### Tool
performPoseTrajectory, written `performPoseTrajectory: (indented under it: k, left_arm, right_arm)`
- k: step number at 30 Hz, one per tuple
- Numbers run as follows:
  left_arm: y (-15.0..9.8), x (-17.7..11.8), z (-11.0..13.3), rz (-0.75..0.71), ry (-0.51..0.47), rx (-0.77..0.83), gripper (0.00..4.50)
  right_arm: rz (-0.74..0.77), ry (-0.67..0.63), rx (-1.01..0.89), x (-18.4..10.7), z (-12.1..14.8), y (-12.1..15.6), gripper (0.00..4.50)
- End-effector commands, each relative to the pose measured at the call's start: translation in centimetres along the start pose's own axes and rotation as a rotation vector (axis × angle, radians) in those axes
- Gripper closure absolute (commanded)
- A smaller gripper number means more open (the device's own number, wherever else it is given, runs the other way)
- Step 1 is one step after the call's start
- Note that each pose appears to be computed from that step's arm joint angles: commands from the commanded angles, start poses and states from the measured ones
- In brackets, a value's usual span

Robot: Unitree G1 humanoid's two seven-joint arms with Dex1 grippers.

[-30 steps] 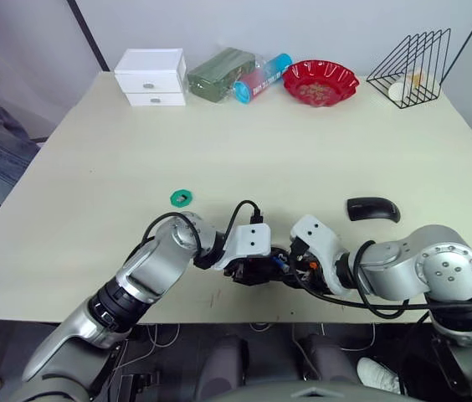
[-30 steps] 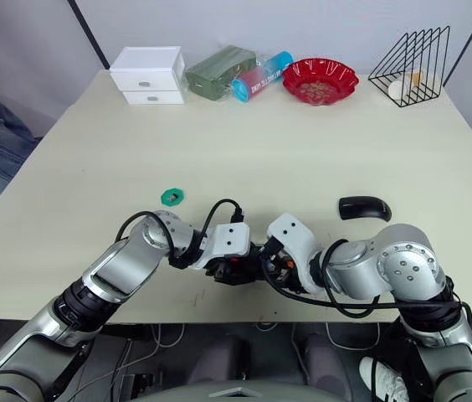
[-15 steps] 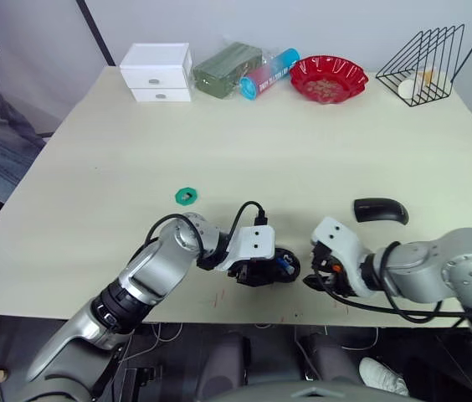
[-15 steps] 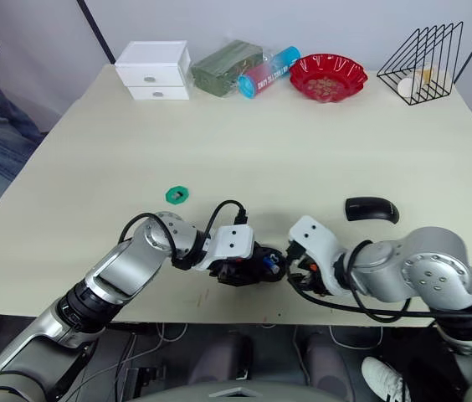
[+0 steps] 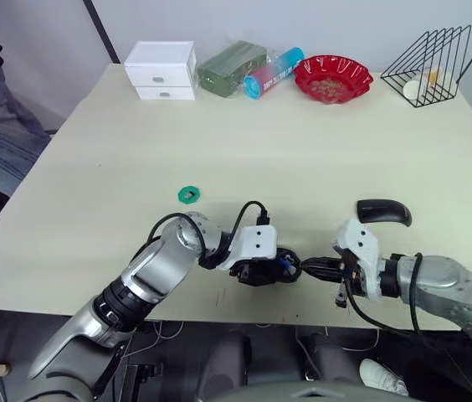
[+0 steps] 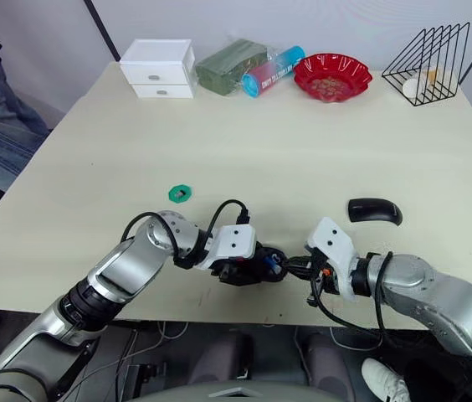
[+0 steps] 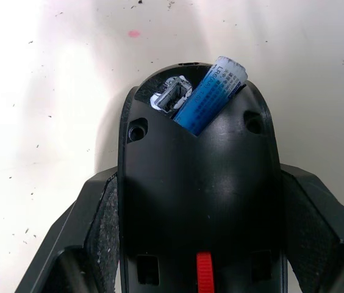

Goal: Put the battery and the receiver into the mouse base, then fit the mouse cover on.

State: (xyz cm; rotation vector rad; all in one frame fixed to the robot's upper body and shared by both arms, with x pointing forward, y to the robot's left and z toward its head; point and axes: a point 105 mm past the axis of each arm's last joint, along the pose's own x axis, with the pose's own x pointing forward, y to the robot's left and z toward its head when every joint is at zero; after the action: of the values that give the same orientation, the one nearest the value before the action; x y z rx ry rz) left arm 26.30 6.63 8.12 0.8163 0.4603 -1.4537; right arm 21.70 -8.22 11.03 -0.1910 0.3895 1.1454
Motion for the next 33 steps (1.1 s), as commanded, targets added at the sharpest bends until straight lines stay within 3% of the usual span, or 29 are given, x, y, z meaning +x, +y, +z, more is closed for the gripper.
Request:
performPoseTrajectory:
  k: [1,9,20,31,33]
  left_arm:
    - [-0.7,0.9,-1.2,-0.024,0.044,-0.039,1.58]
    - [-0.9,0.8,-1.3,-0.029,0.047,-0.036,1.58]
    - [-0.6,0.7,-1.4,-0.03,0.053,-0.034,1.58]
    - [-0.7,0.7,-1.3,-0.031,0.052,-0.032,1.58]
    - [-0.9,0.7,-1.2,-0.032,0.05,-0.034,1.58]
  right_arm:
    - [0.04,-0.102,-0.069,0.2,0.5,0.2,4.44]
    - [0.065,-0.224,-0.105,1.0,-0.5,-0.5,4.44]
    - [0.098,-0.258,-0.143,2.7,-1.9,-0.8,4.44]
    - [0.103,-0.152,-0.099,3.5,-5.3,-1.4,4.44]
    - [0.109,-0.051,-0.077,3.9,-7.3,-1.5,4.44]
